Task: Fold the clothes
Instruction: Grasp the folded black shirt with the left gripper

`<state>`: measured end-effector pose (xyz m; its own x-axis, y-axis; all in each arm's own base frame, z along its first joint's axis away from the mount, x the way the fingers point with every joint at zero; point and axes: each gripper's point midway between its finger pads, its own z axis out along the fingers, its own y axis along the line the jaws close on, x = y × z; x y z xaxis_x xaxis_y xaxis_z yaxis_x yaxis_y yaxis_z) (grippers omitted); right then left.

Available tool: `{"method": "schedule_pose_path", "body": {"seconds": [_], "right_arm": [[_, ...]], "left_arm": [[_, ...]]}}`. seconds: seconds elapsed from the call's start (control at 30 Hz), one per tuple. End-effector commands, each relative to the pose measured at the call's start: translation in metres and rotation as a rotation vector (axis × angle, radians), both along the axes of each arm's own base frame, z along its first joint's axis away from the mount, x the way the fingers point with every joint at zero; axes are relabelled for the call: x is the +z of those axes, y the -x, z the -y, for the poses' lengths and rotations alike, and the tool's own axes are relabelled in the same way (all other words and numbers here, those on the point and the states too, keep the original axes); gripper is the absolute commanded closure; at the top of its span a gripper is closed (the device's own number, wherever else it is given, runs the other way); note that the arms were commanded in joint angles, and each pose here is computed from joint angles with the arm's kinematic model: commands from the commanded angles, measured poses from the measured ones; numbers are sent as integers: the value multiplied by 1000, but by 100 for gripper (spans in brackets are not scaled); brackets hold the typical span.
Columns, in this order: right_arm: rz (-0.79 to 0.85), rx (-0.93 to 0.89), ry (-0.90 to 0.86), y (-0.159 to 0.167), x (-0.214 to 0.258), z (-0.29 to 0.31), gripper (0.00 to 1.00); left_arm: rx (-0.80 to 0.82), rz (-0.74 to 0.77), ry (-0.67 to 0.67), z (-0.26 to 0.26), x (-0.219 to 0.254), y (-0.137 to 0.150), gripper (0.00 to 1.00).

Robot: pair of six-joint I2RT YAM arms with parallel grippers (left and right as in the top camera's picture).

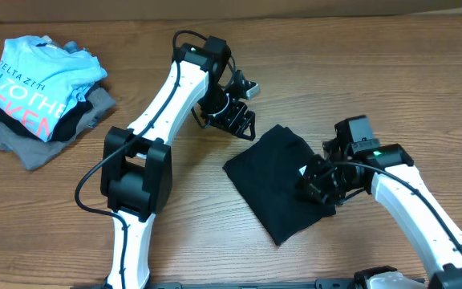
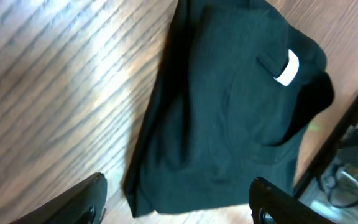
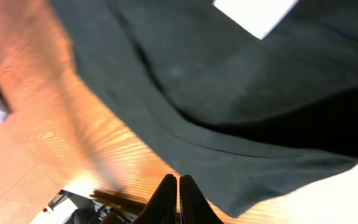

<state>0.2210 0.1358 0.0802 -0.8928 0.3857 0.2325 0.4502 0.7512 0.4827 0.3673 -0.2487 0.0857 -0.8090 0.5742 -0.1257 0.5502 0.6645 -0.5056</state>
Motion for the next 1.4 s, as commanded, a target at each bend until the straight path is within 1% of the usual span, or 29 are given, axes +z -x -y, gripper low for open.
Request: {"method": "schedule_pose_path", "body": {"seconds": [0.0, 0.13, 0.27, 0.4, 0.5, 0.6, 0.73, 0.8, 0.87, 0.97, 1.0, 1.03, 1.1, 1.17, 1.27, 1.37], "right_arm": [[-121, -37, 32, 19, -29, 6, 93], [-223, -46, -50, 38, -52, -5, 94], [-295, -94, -46, 46, -69, -5, 96], [-290, -96, -48, 44, -71, -5, 96], [-286, -95, -49, 43, -71, -5, 96], [-283, -95, -50, 43, -71, -6, 96], [-282, -95, -50, 43, -71, -6, 96], [-280, -95, -50, 42, -71, -6, 96], [-280, -95, -51, 42, -71, -6, 96], [-280, -95, -51, 42, -71, -6, 96], [-280, -95, -51, 42, -71, -6, 96], [-280, -95, -51, 42, -71, -6, 96], [-281, -94, -53, 42, -71, -6, 96], [-282, -91, -64, 42, -70, -8, 96], [-255, -52, -121, 40, -62, -15, 96], [-219, -46, -135, 33, -50, -17, 96]], "left_arm": [[-49, 13, -57, 2, -23, -2, 22], [-60, -44, -42, 5, -39, 5, 20], [-117, -61, 44, 15, -35, 12, 15], [-136, -50, 11, 15, -40, 14, 13], [-153, -62, 11, 24, -49, 19, 13], [-188, -120, -14, 33, -66, 36, 15], [-245, -242, -67, 42, -91, 71, 18], [-269, -274, -87, 46, -98, 83, 23], [-288, -280, -94, 51, -99, 90, 30], [-300, -276, -98, 54, -99, 93, 46], [-300, -277, -98, 54, -99, 93, 61], [-292, -280, -102, 54, -99, 93, 70], [-278, -284, -104, 52, -99, 91, 82], [-261, -291, -107, 49, -99, 89, 95], [-227, -314, -118, 42, -96, 86, 96], [-190, -313, -114, 34, -85, 76, 96]]}}
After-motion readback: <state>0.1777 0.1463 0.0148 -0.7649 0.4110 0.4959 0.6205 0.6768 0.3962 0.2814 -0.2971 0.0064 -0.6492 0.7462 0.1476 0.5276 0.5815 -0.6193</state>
